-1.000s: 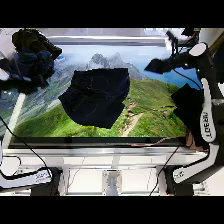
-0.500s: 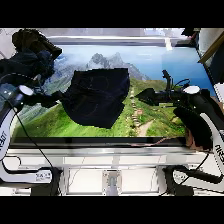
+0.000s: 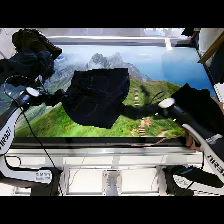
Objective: Fold the clothes and pants, and hang the long-sleeved shirts on hangers.
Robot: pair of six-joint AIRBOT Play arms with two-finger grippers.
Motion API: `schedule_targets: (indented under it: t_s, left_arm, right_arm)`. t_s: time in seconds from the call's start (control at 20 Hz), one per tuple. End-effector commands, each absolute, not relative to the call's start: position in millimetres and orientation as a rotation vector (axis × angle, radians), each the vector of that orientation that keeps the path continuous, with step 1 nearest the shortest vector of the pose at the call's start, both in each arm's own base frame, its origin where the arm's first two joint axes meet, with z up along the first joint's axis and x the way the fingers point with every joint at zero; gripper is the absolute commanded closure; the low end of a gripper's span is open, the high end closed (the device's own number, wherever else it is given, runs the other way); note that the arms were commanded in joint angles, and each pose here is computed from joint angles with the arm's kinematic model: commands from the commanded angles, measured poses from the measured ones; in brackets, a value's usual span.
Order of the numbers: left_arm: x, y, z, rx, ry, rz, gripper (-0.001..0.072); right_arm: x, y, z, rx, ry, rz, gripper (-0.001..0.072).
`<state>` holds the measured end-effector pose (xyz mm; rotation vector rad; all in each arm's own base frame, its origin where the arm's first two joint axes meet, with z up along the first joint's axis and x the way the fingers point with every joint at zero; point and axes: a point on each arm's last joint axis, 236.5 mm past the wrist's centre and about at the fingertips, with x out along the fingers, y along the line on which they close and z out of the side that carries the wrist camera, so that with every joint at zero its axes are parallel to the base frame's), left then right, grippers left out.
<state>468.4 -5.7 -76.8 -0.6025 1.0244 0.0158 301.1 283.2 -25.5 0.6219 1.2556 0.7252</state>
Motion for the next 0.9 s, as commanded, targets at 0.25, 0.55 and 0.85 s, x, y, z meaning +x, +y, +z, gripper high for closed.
schedule_targets:
  t_s: [0.25, 0.55, 0.85]
  left_arm:
    - [475, -6, -74, -0.638, 0.995, 0.027, 0.0148]
    - [476, 0, -70, -0.636, 0.978, 0.036, 0.0655]
    - [448, 13, -28, -0.620, 1.009, -0.003, 0.0656]
  right_arm:
    - [245, 366, -81, 0.599, 1.335, 0.734, 0.0202]
    - [308, 371, -42, 0.488, 1.104, 0.777, 0.0700]
    - [358, 247, 18, 0.334, 1.010, 0.675, 0.0701]
